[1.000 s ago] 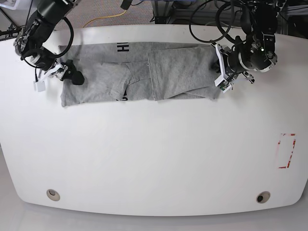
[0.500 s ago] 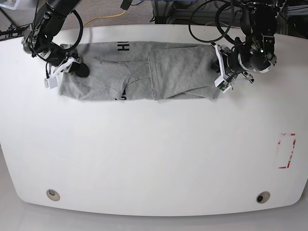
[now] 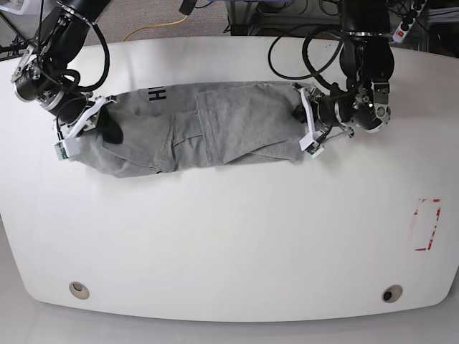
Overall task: Fold the T-shirt properly
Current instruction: 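Grasp both ends of the strip and push them toward each other, then fold the strip in half with the left gripper onto the right gripper's end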
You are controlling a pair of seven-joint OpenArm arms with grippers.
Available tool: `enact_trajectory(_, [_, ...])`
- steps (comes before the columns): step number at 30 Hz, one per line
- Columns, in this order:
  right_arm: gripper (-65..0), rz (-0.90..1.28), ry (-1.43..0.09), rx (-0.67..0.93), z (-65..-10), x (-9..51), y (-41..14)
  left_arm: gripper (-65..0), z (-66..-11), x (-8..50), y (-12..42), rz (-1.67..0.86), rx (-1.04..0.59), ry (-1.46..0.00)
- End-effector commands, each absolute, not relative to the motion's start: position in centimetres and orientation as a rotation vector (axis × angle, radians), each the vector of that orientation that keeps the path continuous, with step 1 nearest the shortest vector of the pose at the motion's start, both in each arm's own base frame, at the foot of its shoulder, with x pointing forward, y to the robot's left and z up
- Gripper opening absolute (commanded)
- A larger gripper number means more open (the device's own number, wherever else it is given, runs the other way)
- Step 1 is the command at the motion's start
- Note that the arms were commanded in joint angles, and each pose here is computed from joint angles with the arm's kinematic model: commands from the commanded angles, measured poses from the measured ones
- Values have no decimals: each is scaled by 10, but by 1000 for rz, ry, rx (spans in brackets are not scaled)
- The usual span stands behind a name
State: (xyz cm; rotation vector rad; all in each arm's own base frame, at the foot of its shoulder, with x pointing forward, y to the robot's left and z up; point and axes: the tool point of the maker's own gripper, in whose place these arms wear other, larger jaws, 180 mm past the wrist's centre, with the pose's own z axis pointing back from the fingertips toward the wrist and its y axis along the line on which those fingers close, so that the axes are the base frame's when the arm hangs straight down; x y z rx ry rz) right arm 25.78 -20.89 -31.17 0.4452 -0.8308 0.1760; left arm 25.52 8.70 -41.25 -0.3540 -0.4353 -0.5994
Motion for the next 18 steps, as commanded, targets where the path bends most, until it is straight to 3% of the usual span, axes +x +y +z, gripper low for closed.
enact_trajectory(1, [-650,284,-918,448,-282,267,-187,-650,-412,265,78,-610,-342,-445])
enact_trajectory(5, [-650,364,-921,500,-277,266,-154,-650,-425,260,70,-627,-324,-398])
enact_trajectory(18, [-650,460,-947,750,-264,268,-68,-650,-426,259,59,-619,-353,-432])
